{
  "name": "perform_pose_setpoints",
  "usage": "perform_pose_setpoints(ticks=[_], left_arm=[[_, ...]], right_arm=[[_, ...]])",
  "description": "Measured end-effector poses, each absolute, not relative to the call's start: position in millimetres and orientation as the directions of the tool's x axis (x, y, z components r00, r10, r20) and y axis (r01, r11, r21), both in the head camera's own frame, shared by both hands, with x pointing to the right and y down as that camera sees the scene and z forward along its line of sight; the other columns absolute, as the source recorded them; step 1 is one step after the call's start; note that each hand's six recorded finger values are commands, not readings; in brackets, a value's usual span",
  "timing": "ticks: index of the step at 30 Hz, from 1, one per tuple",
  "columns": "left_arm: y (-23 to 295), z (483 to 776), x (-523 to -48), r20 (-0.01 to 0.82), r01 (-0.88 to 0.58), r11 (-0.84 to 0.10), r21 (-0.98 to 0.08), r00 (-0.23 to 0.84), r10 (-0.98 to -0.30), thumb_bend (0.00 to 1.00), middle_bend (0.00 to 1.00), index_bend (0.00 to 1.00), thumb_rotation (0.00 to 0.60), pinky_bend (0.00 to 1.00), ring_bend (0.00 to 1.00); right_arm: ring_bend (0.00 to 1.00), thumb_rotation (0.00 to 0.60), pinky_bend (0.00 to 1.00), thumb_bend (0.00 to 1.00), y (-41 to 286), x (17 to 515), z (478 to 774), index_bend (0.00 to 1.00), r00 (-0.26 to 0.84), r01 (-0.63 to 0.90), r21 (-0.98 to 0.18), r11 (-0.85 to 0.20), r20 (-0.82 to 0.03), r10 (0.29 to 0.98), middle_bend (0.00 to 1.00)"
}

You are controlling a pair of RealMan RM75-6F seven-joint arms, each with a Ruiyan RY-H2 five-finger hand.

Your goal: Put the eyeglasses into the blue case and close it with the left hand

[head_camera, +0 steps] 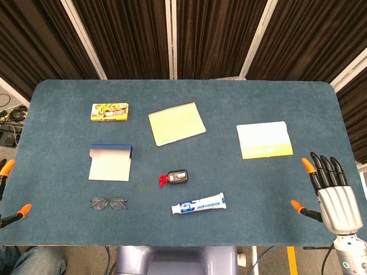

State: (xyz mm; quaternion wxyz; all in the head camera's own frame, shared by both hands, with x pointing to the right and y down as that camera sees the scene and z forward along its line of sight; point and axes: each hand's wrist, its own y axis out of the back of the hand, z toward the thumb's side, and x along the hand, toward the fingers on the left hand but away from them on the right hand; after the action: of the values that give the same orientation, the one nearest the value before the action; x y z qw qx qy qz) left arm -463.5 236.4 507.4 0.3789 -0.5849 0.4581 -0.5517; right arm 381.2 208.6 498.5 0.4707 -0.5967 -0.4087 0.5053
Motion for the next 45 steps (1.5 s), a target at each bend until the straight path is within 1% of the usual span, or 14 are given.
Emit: perform_pose_setpoints(ticks=[8, 14, 15, 16, 17, 20, 22, 24, 25, 27, 33, 40, 45], left_arm=[[237.4, 514.5, -459.9, 0.324, -0.117, -0.32, -0.94, -0.012, -0.946, 0.0, 0.0, 0.0, 0.6, 0.0, 0.0], [236.7, 532.7, -445.7, 0.382, -0.14, -0.384, -0.913, 0.044, -0.923, 0.0, 0.0, 0.01, 0.6, 0.0, 0.0], [235.7, 537.5, -441.6, 0.396, -0.147, -0.401, -0.904, 0.058, -0.916, 0.01, 0.0, 0.03, 0.6, 0.0, 0.0], [233.9, 544.8, -435.1, 0.417, -0.157, -0.425, -0.892, 0.08, -0.905, 0.04, 0.0, 0.07, 0.6, 0.0, 0.0], [232.5, 550.8, -429.3, 0.434, -0.165, -0.445, -0.88, 0.098, -0.895, 0.1, 0.0, 0.12, 0.6, 0.0, 0.0], [228.3, 574.1, -406.0, 0.494, -0.19, -0.517, -0.835, 0.158, -0.855, 0.27, 0.0, 0.22, 0.6, 0.0, 0.0], [227.1, 590.4, -388.6, 0.534, -0.196, -0.565, -0.802, 0.189, -0.824, 0.31, 0.0, 0.32, 0.6, 0.0, 0.0], [226.5, 600.3, -376.4, 0.555, -0.188, -0.588, -0.786, 0.202, -0.807, 0.33, 0.0, 0.42, 0.6, 0.0, 0.0], [225.8, 605.4, -369.1, 0.563, -0.18, -0.597, -0.782, 0.206, -0.8, 0.35, 0.0, 0.43, 0.6, 0.0, 0.0], [225.5, 613.5, -358.3, 0.575, -0.169, -0.608, -0.776, 0.206, -0.791, 0.38, 0.0, 0.45, 0.6, 0.0, 0.0], [229.5, 640.2, -332.8, 0.625, -0.159, -0.65, -0.743, 0.182, -0.759, 0.4, 0.0, 0.46, 0.6, 0.0, 0.0], [234.6, 661.2, -334.1, 0.661, -0.157, -0.678, -0.718, 0.149, -0.735, 0.4, 0.0, 0.48, 0.6, 0.0, 0.0], [237.4, 670.3, -333.4, 0.673, -0.157, -0.688, -0.709, 0.145, -0.726, 0.4, 0.0, 0.49, 0.6, 0.0, 0.0]], right_arm=[[0.0, 0.6, 0.0, 0.0, 209.6, 384.5, 493.0, 0.0, 0.15, 0.026, -0.975, -0.22, -0.214, 0.965, 0.0], [0.0, 0.6, 0.0, 0.0, 210.9, 383.2, 492.4, 0.0, 0.154, 0.031, -0.973, -0.229, -0.221, 0.963, 0.0], [0.0, 0.6, 0.0, 0.0, 211.1, 383.8, 492.1, 0.0, 0.152, 0.032, -0.973, -0.23, -0.223, 0.963, 0.0], [0.0, 0.6, 0.0, 0.0, 211.1, 384.3, 491.6, 0.0, 0.151, 0.033, -0.973, -0.229, -0.222, 0.963, 0.0], [0.0, 0.6, 0.0, 0.0, 211.1, 384.6, 491.2, 0.0, 0.15, 0.034, -0.973, -0.228, -0.221, 0.964, 0.0], [0.0, 0.6, 0.0, 0.0, 210.9, 385.3, 490.1, 0.0, 0.148, 0.043, -0.973, -0.227, -0.219, 0.964, 0.0], [0.0, 0.6, 0.0, 0.0, 210.3, 385.8, 490.7, 0.0, 0.148, 0.043, -0.972, -0.23, -0.221, 0.964, 0.0], [0.0, 0.6, 0.0, 0.0, 209.6, 386.8, 492.0, 0.0, 0.146, 0.042, -0.971, -0.235, -0.226, 0.963, 0.0], [0.0, 0.6, 0.0, 0.0, 209.4, 387.3, 492.6, 0.0, 0.146, 0.041, -0.971, -0.237, -0.228, 0.963, 0.0], [0.0, 0.6, 0.0, 0.0, 209.0, 388.7, 493.8, 0.0, 0.142, 0.041, -0.969, -0.242, -0.234, 0.962, 0.0], [0.0, 0.6, 0.0, 0.0, 209.2, 392.3, 493.4, 0.0, 0.135, 0.047, -0.968, -0.247, -0.239, 0.962, 0.0], [0.0, 0.6, 0.0, 0.0, 210.3, 391.1, 496.8, 0.0, 0.141, 0.042, -0.964, -0.263, -0.255, 0.956, 0.0], [0.0, 0.6, 0.0, 0.0, 210.3, 390.3, 498.7, 0.0, 0.144, 0.039, -0.962, -0.27, -0.262, 0.954, 0.0]])
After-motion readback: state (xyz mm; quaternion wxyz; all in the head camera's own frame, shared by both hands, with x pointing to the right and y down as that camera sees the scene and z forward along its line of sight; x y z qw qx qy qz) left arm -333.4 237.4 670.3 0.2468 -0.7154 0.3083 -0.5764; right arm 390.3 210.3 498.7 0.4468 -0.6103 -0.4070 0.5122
